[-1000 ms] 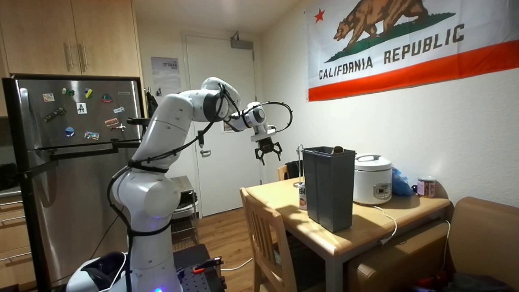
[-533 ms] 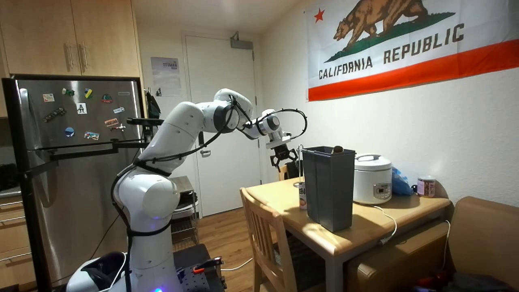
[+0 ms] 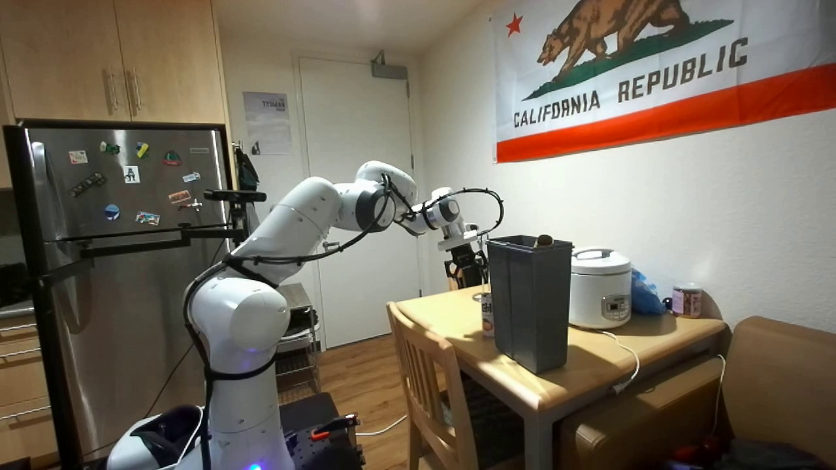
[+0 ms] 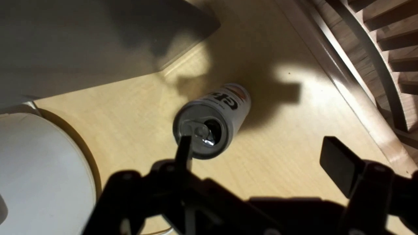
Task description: Put the can in the bin
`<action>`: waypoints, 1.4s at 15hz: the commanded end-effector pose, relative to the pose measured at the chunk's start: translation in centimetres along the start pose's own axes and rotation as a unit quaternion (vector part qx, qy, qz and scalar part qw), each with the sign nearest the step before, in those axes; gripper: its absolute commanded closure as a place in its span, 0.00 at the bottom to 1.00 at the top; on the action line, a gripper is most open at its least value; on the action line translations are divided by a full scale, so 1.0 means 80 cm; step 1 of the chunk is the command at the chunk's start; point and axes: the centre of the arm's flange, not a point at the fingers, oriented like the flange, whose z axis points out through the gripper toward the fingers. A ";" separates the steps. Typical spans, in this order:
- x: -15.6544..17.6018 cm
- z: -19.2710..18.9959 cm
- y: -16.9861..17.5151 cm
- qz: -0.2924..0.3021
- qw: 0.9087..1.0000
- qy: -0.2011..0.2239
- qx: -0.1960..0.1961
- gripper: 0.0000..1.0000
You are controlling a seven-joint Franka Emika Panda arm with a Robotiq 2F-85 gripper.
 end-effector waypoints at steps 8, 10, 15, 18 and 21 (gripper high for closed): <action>-0.001 0.010 0.012 0.011 1.000 -0.006 -0.010 0.00; -0.008 0.015 0.021 0.023 1.000 -0.012 -0.015 0.00; -0.003 0.023 0.030 0.030 0.999 -0.010 -0.015 0.00; 0.015 0.031 0.019 0.016 1.000 -0.013 -0.010 0.00; 0.026 0.033 0.007 0.007 1.000 -0.013 -0.007 0.00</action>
